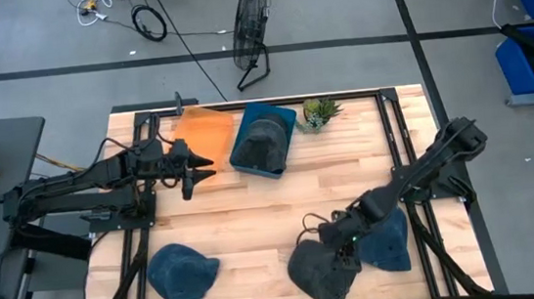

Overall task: Pick & Place hat
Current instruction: Put the black cap into the blue bin

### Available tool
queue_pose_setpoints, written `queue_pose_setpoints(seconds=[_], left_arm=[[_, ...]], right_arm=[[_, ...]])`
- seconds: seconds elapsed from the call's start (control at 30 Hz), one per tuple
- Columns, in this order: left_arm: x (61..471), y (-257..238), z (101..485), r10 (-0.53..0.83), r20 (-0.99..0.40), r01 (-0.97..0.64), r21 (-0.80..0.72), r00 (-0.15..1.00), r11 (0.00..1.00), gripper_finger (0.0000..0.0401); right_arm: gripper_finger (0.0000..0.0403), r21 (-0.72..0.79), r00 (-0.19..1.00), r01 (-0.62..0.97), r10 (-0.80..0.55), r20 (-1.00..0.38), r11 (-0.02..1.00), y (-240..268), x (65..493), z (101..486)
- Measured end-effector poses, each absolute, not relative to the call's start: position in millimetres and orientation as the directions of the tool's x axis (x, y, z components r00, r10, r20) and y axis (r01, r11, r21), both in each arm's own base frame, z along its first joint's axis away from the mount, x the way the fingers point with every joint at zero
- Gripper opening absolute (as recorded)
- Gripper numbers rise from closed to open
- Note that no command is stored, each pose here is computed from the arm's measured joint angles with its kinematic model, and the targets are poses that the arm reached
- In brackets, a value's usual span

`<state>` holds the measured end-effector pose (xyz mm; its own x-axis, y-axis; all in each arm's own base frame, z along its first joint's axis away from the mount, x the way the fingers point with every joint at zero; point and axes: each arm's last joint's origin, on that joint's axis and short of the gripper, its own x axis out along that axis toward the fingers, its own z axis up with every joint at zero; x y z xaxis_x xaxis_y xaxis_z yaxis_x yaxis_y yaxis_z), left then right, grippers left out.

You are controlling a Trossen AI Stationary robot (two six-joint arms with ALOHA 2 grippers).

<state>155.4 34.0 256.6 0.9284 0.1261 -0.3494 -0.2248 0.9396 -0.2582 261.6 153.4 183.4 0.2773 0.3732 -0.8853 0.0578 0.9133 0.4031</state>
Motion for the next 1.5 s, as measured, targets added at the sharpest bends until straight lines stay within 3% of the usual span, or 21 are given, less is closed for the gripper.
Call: queue_pose_setpoints(seconds=[0.23,0.37,0.57,0.7,0.9,1.03,1.13,1.27,1.37,1.5], left_arm=[[155,35,257,0.154,-0.345,-0.25,-0.254,0.926,0.934,0.0169],[155,35,257,0.154,-0.344,-0.25,-0.254,0.926,0.934,0.0169],[155,35,257,0.154,-0.344,-0.249,-0.254,0.926,0.935,0.0169],[155,35,257,0.154,-0.344,-0.25,-0.254,0.926,0.934,0.0169],[155,35,257,0.154,-0.344,-0.25,-0.253,0.926,0.935,0.0169],[156,35,257,0.154,-0.344,-0.249,-0.253,0.926,0.935,0.0169],[156,35,257,0.154,-0.344,-0.249,-0.253,0.926,0.935,0.0169],[156,35,257,0.154,-0.344,-0.249,-0.251,0.926,0.935,0.0169],[156,35,257,0.154,-0.342,-0.248,-0.251,0.927,0.936,0.0169],[156,35,258,0.155,-0.331,-0.246,-0.252,0.931,0.936,0.0169]], right_arm=[[0.0213,0.358,0.28,-0.013,0.348,-0.895,0.933,170,265,164],[0.0189,0.281,0.274,-0.03,0.278,-0.921,0.959,172,266,151],[0.0089,0.151,0.354,-0.009,0.144,-0.924,0.989,166,271,148],[0.0017,0.156,0.391,0.043,0.127,-0.912,0.987,161,273,154],[0.0033,0.212,0.558,0.089,0.127,-0.82,0.973,152,282,191],[0.0027,0.088,0.711,0.23,-0.106,-0.695,0.969,130,286,227],[0.002,0.052,0.748,0.46,-0.355,-0.561,0.886,103,288,247],[0.0026,0.137,0.671,0.703,-0.586,-0.455,0.698,60,293,260],[0.004,0.248,0.626,0.775,-0.651,-0.43,0.581,29,301,262],[0.005,0.333,0.619,0.785,-0.638,-0.458,0.523,-6,315,255]])
